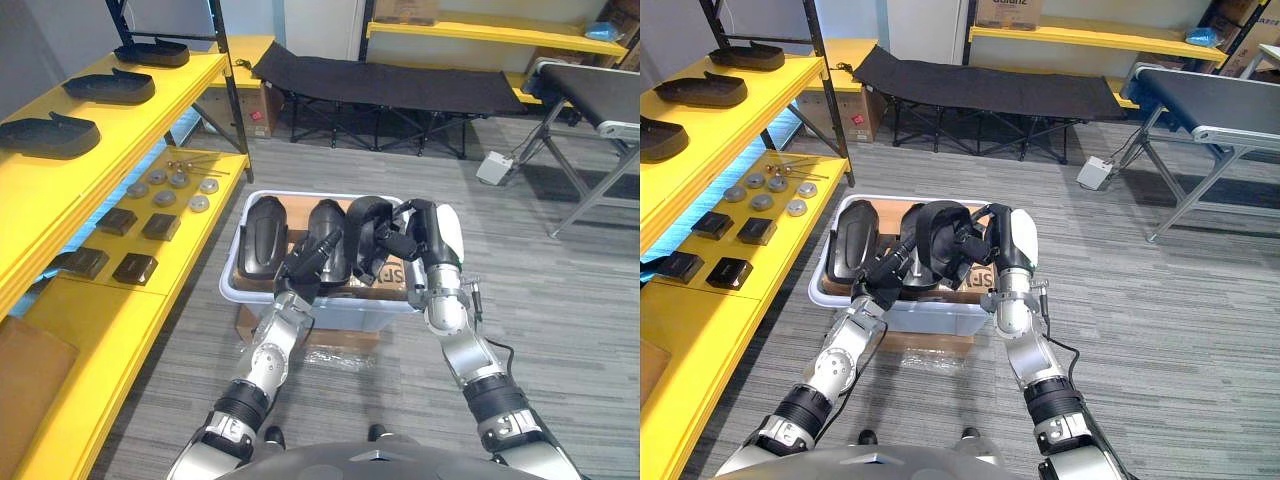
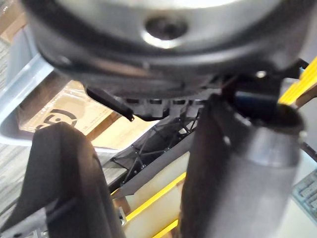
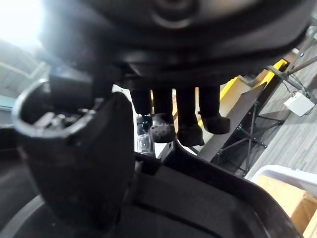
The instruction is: Walk over and take three plastic housings, then place them on the shelf
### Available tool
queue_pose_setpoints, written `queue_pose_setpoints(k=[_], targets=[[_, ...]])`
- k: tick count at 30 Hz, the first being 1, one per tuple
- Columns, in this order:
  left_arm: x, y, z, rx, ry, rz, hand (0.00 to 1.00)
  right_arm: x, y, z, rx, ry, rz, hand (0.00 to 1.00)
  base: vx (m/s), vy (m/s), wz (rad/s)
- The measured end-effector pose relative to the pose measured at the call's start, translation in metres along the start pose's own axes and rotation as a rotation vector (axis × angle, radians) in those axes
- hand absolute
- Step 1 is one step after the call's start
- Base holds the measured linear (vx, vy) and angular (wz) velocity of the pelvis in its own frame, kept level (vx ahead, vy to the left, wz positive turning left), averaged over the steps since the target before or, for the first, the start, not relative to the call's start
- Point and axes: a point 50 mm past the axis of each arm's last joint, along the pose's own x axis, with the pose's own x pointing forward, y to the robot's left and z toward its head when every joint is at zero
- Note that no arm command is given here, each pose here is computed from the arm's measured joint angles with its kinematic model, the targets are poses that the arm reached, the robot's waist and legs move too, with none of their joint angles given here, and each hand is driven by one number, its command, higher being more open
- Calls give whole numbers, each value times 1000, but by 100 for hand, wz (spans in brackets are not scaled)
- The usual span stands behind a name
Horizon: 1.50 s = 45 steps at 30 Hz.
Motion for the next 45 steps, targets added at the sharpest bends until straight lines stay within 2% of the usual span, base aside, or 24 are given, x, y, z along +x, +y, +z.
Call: queue_pose_setpoints(k=[6,13,20,26,28,39,45], targets=[[0,2,-1,2,4,17,100,15,-12,0,26,47,-92,0,-22,-1,8],[1,8,1,77,-37,66,100,43,-23,25,70,23,-182,0,-32,0,5],[13,-20,32,179,-231,6,100,60,-30,43,124,-2,-232,0,-26,-4,11],[12,-29,42,245,-327,-28,100,71,-34,57,160,-29,-245,0,0,0,0],[14,-39,46,317,-364,-64,100,72,-37,57,151,-34,-251,0,0,0,0],[11,-78,50,500,-449,-225,100,80,-44,67,164,-63,-258,0,-4,2,-1],[9,-85,46,604,-469,-257,100,85,-46,79,136,-114,-241,0,-5,2,0]])
